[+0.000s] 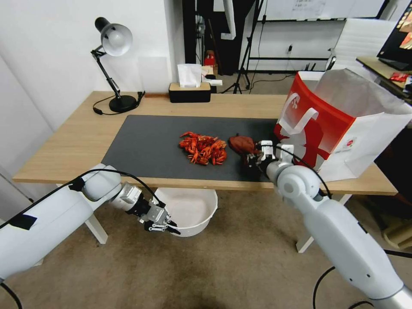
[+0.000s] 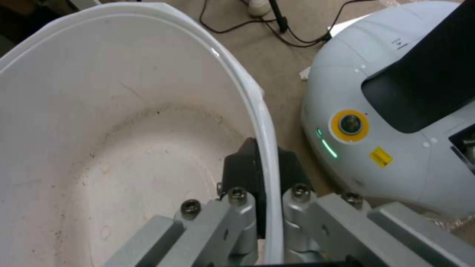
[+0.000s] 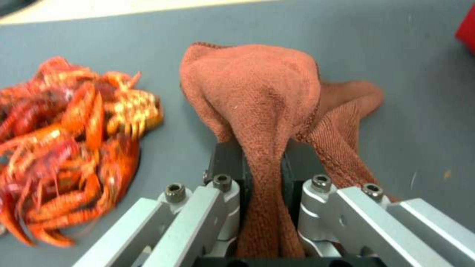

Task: Sweep shrimp from table into container with towel, then put container into takeout bag.

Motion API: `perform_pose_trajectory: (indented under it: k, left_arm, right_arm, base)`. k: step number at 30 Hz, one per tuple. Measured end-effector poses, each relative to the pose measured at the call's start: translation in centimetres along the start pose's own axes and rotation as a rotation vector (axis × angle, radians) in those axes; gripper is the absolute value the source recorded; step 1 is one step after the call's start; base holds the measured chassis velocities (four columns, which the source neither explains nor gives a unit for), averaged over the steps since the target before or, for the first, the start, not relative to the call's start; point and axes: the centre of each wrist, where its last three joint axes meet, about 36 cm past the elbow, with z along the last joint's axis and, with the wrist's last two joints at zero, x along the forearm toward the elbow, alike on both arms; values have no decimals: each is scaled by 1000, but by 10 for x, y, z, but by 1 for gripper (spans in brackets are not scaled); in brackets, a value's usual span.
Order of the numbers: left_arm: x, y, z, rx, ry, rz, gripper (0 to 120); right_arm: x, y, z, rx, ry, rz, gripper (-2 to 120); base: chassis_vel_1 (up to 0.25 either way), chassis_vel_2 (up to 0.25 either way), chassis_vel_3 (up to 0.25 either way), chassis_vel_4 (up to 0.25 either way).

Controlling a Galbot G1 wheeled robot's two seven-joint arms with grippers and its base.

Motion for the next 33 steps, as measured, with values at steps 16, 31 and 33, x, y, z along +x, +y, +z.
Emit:
perform_pose_trajectory:
  k: [16, 31, 33]
  left_arm:
    - [3, -3, 0, 1, 2, -6, 0]
    - [-4, 6, -3, -13, 3, 5, 0]
    - [-8, 14, -5, -23, 9, 8, 0]
  right_arm:
    - [-63, -56, -61, 208, -73, -271, 8]
    - [-114, -44, -65, 366, -48, -345, 8]
    - [-117, -41, -65, 374, -45, -342, 8]
  base:
    - [0, 0, 0, 0]
    - [0, 0, 0, 0]
    - [0, 0, 0, 0]
